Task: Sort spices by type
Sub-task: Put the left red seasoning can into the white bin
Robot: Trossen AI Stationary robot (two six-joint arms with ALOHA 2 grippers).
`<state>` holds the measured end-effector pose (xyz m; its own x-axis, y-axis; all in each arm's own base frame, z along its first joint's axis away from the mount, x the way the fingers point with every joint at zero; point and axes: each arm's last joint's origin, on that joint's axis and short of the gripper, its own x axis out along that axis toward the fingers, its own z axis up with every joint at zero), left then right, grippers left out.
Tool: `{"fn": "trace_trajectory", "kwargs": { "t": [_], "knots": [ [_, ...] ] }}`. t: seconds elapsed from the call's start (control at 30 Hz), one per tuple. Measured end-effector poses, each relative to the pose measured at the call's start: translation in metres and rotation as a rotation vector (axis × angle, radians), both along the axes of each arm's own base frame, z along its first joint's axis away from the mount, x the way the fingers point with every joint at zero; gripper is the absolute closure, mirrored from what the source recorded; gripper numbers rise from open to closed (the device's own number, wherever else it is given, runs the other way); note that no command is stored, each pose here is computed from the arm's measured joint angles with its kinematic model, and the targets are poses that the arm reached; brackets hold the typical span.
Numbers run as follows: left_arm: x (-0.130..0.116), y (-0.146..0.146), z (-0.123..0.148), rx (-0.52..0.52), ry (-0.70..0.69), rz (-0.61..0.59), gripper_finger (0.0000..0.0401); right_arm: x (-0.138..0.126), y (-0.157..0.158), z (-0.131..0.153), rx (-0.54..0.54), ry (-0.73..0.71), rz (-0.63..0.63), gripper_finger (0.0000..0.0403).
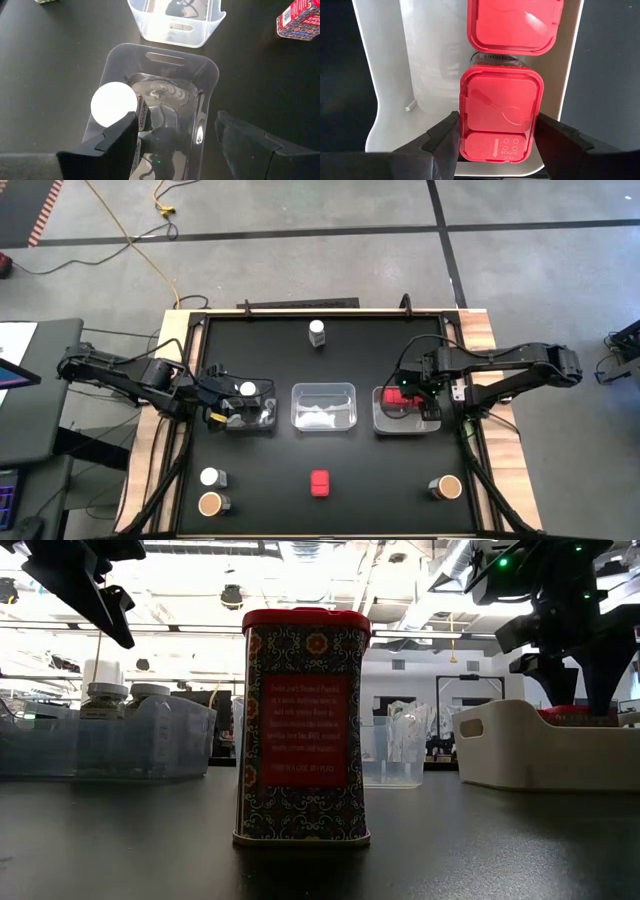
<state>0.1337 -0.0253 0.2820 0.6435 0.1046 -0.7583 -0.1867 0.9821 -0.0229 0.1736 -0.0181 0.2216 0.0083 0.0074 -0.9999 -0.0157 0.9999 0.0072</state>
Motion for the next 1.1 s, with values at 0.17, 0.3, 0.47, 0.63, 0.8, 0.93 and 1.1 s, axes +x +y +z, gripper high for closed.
{"fn": "trace_trajectory", "kwargs": {
  "t": [0.17, 0.3, 0.47, 0.63, 0.8, 0.93, 1.1],
  "knots": [
    [0.0000, 0.0000, 0.0000, 0.000, -0.001, 0.000, 0.0150, -0.0003, 0.0000, 0.0000, 0.000, 0.004, 0.001, 0.0147],
    [0.0000, 0.0000, 0.0001, 0.000, -0.001, -0.001, 0.0150, -0.0007, 0.0001, 0.0000, 0.001, 0.008, 0.003, 0.0147],
    [0.0000, 0.0000, 0.0001, 0.000, -0.001, -0.001, 0.0150, -0.0010, 0.0001, 0.0000, 0.001, 0.011, 0.008, 0.0147],
    [0.0000, 0.0000, 0.0000, 0.000, 0.000, 0.000, 0.0150, -0.0010, 0.0001, 0.0000, 0.001, 0.010, 0.011, 0.0147],
    [0.0000, 0.0000, 0.0001, 0.000, -0.001, -0.001, 0.0150, -0.0010, 0.0001, 0.0000, 0.001, 0.010, 0.011, 0.0147],
    [0.0000, 0.0000, 0.0001, 0.000, -0.001, -0.001, 0.0150, -0.0010, 0.0001, 0.0000, -0.001, 0.011, 0.012, 0.0147],
    [0.0000, 0.0000, 0.0000, 0.000, 0.000, -0.001, 0.0150, -0.0010, -0.0001, 0.0001, -0.005, 0.010, 0.019, 0.0147]
  ]
}}
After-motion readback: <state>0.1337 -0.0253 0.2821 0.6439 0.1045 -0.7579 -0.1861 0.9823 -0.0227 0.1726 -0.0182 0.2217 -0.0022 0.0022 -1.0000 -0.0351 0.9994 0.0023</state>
